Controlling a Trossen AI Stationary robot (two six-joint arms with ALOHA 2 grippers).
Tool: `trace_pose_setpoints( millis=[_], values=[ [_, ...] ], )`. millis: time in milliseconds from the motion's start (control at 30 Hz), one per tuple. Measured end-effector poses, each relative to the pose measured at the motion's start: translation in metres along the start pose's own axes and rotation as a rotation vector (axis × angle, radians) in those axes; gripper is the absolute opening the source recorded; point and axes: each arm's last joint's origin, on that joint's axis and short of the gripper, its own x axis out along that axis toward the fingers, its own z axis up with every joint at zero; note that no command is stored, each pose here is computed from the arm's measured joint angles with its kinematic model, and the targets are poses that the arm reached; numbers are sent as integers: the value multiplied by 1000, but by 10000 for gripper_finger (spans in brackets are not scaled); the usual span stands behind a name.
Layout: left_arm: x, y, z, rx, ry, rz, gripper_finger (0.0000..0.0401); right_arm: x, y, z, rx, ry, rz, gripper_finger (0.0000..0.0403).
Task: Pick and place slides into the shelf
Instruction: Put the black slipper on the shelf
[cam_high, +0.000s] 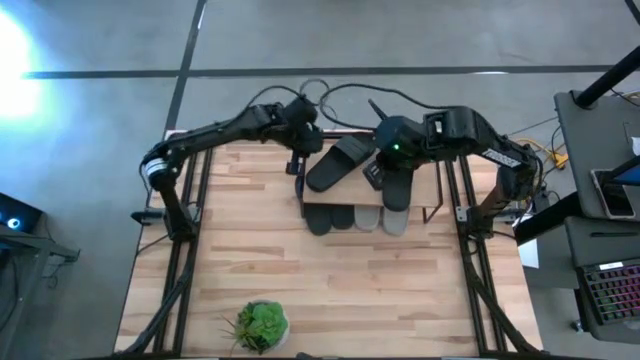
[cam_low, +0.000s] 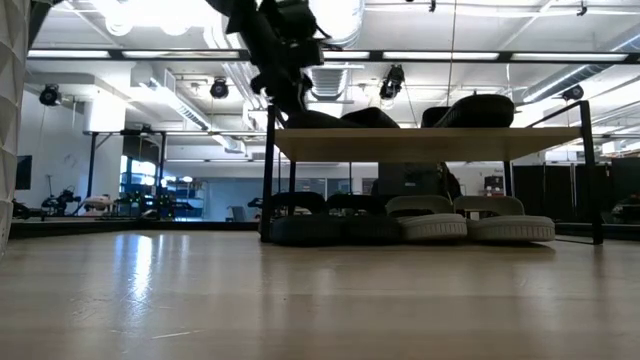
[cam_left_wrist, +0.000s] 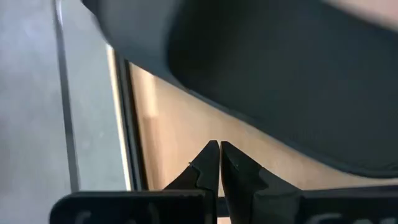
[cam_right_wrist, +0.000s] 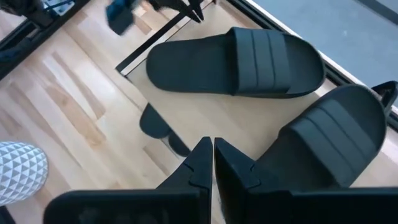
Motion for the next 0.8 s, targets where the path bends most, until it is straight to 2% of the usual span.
trace_pose_setpoints(
  millis=[100,400,600,800],
  values=[
    [9,-3,2,30,58,-21,0,-1,5,-3,-4,0,9,9],
    [20,-4,8,48,93,-47,0,-2,8,-6,-16,3,15,9],
    [25,-11,7,53,122,-116,0,-2,8,-6,-20,2,15,9],
    [25,-28,16,75,66,-232,0,-2,7,-6,-29,-13,-4,9]
  ],
)
